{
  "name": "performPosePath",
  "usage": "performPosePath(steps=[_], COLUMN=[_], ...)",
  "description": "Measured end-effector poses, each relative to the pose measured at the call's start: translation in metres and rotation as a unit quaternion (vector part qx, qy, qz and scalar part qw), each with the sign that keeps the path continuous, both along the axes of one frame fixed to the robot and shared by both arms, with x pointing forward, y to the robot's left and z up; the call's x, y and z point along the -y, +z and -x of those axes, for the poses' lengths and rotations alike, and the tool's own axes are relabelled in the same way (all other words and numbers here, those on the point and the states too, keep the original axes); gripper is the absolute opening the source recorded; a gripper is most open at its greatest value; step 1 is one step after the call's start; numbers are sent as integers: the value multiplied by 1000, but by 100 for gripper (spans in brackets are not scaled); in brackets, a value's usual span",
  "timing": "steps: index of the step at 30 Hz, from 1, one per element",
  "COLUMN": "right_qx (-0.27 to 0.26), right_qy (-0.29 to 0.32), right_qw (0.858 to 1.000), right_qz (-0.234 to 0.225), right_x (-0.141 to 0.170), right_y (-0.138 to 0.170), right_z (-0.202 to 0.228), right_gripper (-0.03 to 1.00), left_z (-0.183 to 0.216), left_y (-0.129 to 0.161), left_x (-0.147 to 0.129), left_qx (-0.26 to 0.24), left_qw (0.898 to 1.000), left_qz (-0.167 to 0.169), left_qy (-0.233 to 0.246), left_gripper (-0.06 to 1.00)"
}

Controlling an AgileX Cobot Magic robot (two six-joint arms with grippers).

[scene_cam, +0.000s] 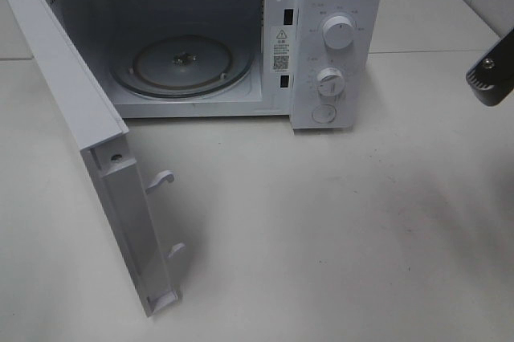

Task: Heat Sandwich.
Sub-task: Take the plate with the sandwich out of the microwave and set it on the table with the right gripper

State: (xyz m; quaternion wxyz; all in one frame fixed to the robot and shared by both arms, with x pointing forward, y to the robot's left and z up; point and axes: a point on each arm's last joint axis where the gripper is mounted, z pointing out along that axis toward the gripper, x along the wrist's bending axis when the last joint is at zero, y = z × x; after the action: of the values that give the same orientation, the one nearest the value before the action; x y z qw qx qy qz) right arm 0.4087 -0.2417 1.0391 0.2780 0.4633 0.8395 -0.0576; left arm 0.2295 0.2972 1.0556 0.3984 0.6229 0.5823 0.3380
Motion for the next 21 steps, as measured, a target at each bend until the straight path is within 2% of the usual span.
performPosePath(steps=[11, 21], right_qx=[-12, 3], right_qy=[-78, -113], right_qw=[997, 993], right_qz=[2, 24], right_x=[-10, -15], right_y=[-18, -32], right_z=[-15, -31], right_gripper=[5, 5], left_z=[0, 0], left_y=[0, 0], left_x=[0, 0], left_qx=[0, 0], left_qw=[1000, 1000], left_qz=[0, 0], left_qy=[0, 0], left_gripper=[97, 97])
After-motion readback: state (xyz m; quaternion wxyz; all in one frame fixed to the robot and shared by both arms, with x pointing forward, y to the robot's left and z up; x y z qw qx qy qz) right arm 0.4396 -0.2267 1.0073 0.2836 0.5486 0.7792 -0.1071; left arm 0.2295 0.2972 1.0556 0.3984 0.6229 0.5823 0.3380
